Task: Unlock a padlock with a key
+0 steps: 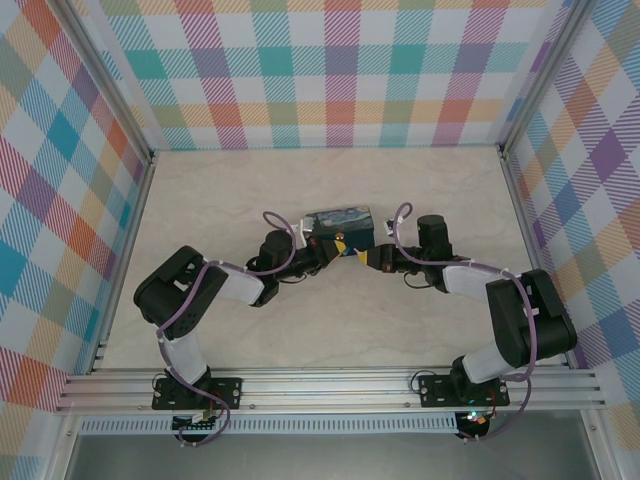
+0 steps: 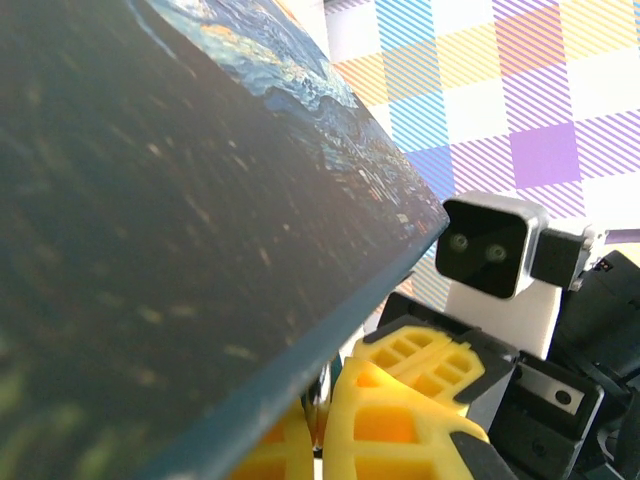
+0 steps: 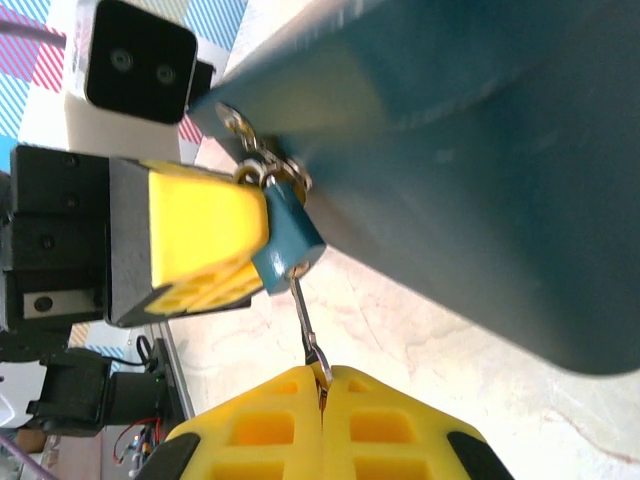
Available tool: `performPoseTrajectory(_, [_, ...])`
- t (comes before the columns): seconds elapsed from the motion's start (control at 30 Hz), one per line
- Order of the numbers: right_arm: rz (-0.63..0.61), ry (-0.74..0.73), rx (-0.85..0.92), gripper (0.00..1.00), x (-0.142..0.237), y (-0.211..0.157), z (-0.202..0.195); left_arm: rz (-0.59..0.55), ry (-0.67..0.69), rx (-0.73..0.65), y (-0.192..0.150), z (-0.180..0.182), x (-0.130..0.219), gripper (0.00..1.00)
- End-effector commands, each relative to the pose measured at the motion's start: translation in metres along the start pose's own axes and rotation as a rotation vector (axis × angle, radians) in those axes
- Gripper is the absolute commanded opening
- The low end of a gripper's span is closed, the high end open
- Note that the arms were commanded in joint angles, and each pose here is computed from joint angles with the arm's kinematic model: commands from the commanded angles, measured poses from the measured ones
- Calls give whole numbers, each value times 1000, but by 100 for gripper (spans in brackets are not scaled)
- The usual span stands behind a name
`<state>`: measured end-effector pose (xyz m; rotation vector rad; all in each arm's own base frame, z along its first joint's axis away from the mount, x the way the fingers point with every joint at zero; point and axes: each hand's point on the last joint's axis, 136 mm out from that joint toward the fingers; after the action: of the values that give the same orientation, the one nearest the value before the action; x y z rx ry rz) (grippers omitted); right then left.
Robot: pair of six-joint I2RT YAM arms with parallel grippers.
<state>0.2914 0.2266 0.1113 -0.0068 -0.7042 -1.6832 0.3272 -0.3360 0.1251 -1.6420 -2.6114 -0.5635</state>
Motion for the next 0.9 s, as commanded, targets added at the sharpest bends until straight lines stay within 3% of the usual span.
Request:
performPoseTrajectory(0.0, [49,29,-3,3,2,-12,3,-20,-75,-18,6,-22,-5,0])
performPoseTrajectory(0.87, [92,54,-5,3,-19,-2,6,-7,-90,-26,3,-24,-6,0])
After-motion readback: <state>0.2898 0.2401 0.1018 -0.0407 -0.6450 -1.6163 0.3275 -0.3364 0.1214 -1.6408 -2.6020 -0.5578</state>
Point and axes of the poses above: each hand's point on the last joint's axis, 136 mm out from that joint toward the fingers, its own x axis back along the fingers, its own z axis along the line the jaws close on, y = z × x, and after that the axes turned 2 degrees about -x, right-handed
